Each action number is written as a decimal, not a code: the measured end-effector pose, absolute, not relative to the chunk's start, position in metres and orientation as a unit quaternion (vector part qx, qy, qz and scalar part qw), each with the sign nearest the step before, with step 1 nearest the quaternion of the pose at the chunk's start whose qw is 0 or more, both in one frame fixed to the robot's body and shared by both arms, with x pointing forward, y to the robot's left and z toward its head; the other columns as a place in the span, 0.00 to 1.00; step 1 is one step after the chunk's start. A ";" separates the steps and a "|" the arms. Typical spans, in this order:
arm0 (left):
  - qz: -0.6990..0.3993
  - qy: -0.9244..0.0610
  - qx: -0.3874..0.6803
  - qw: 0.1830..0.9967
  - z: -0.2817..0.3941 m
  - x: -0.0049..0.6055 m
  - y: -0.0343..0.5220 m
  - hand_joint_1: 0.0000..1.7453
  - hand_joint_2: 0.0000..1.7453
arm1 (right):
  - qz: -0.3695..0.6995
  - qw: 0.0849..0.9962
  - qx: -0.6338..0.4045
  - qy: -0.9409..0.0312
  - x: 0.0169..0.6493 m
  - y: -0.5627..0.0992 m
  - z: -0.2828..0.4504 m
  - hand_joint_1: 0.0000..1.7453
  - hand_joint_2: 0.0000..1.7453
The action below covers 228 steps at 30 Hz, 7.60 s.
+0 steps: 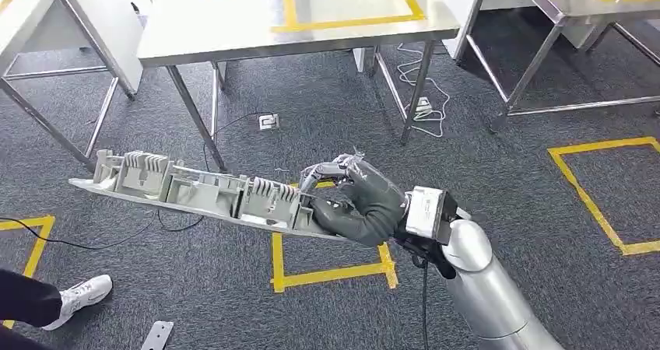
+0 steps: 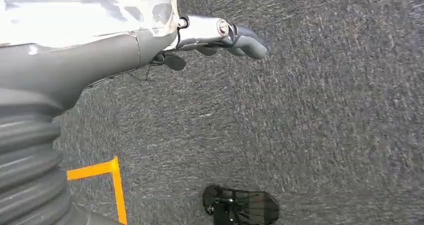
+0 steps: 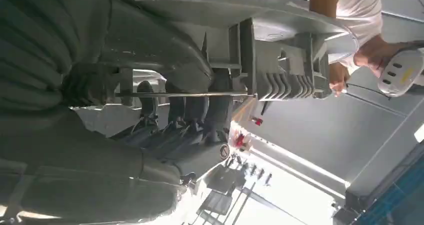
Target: Take the parts from the cabinet and place them on the table.
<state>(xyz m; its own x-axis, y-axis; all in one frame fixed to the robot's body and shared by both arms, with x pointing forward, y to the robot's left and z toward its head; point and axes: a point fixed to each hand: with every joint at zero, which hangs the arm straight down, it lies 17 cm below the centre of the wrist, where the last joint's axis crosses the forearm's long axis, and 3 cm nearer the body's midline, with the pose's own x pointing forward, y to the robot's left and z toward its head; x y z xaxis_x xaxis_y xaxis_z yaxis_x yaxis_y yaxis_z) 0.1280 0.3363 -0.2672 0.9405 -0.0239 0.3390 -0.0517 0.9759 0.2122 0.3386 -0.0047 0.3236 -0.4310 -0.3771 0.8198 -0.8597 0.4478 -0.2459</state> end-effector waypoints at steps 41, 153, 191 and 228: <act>0.011 -0.158 0.111 0.981 -0.271 0.116 0.337 0.00 1.00 | 0.336 0.373 0.402 -0.766 0.341 -0.004 0.307 1.00 1.00; -0.053 -0.157 0.107 0.980 -0.269 0.132 0.324 0.00 1.00 | 0.255 0.341 0.400 -0.812 0.353 -0.019 0.366 1.00 1.00; -0.044 -0.166 0.111 0.979 -0.266 0.143 0.323 0.00 1.00 | 0.235 0.331 0.497 -0.767 0.331 -0.021 0.378 1.00 1.00; -0.077 -0.180 0.114 0.974 -0.261 0.159 0.317 0.00 1.00 | 0.196 0.329 0.482 -0.788 0.337 -0.043 0.386 1.00 1.00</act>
<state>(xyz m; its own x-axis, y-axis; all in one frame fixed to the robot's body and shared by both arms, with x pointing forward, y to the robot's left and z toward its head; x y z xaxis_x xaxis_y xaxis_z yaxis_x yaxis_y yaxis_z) 0.1587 0.3175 -0.2608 0.9231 -0.1916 0.3333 0.1098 0.9622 0.2491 0.3371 -0.0434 0.3862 -0.3194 -0.6305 0.7074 -0.8888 0.4583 0.0072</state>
